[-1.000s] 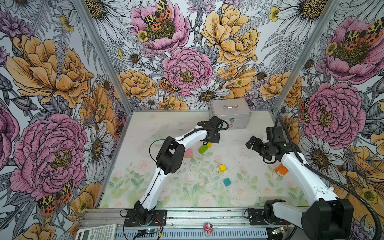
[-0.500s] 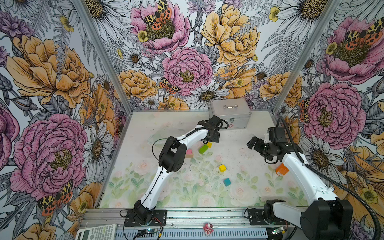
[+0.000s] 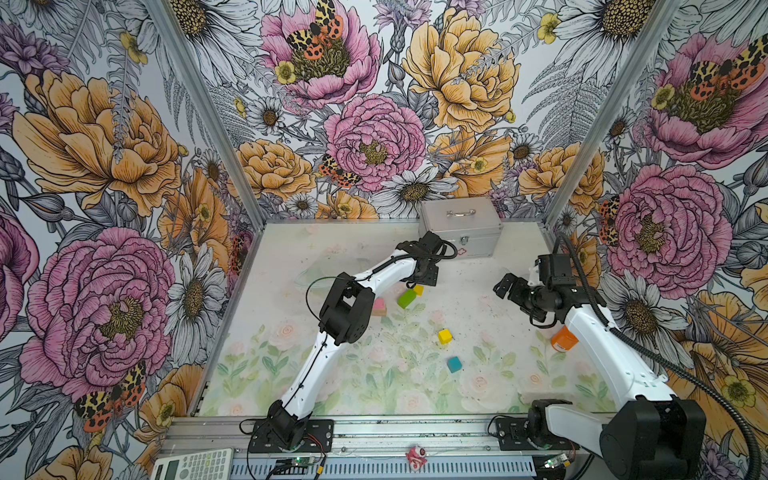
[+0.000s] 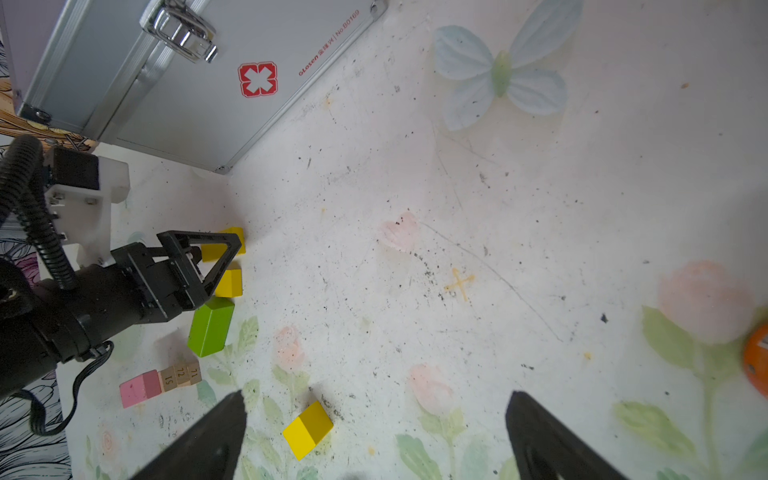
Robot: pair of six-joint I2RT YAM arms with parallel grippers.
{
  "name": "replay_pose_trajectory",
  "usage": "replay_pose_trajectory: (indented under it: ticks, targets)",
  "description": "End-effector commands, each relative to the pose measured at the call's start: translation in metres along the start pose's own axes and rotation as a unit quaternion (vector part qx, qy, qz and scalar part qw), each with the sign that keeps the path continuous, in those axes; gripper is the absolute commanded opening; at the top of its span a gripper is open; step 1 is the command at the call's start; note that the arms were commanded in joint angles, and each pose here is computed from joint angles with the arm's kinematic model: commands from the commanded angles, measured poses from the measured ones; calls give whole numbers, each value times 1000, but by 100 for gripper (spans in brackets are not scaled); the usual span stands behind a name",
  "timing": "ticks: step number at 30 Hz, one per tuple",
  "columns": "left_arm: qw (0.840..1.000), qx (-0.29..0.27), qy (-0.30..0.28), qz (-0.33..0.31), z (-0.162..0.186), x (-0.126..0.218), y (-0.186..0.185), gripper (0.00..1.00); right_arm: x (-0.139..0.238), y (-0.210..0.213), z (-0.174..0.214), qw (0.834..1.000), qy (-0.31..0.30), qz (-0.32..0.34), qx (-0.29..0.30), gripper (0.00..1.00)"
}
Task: Build the wood block tower
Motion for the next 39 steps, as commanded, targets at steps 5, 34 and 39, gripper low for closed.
replay_pose_trajectory:
  ticks: [5, 34, 39]
  targets:
    - [1000, -14, 8, 7, 3, -4, -2, 78, 4, 2, 2, 1000, -1, -17, 10, 100]
    - [1000, -15, 5, 0, 0, -5, 4, 81, 1, 3, 4, 1000, 10, -21, 21, 100]
    - [1000, -17, 16, 2, 4, -11, 4, 80, 1, 4, 3, 999, 9, -21, 22, 100]
Point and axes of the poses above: each gripper's point midway between its finger pads, its own x axis back along the fingers, its own y axis along the line the jaws close on, z = x × y, the point moved 3 cm from there along x, back along the fingers, and after that the axes turned 12 degrees about -x, right-handed, at the moved point
